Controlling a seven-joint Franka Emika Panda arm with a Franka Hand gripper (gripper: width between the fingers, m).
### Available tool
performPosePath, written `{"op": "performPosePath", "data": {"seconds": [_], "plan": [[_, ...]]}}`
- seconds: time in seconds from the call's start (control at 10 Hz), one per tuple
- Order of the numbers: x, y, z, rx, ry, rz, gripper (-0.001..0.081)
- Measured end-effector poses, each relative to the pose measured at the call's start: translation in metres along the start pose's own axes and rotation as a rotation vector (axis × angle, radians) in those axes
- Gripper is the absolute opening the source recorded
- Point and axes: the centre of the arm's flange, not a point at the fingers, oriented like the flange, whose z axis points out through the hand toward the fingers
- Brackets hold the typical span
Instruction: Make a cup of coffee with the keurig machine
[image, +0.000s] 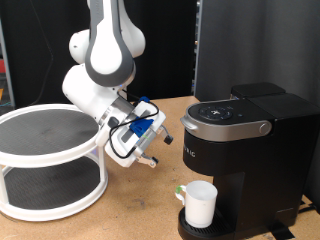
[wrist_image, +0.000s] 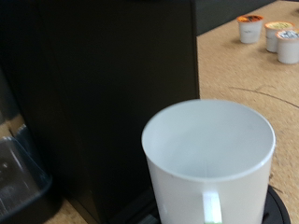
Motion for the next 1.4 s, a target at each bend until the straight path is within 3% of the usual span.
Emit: {"op": "performPosePath", "data": {"seconds": [0.3, 0.6, 0.8, 1.2, 1.4], "plan": [[0.023, -0.013, -0.021, 0.129, 0.057, 0.033, 0.0802], [0.051, -0.035, -0.044, 0.174, 0.093, 0.068, 0.0802], [0.068, -0.051, -0.059, 0.156, 0.097, 0.038, 0.0802], [0.097, -0.094, -0.087, 0.089, -0.006, -0.009, 0.0802], [0.111, -0.116, -0.103, 0.078, -0.004, 0.002, 0.0802]]}}
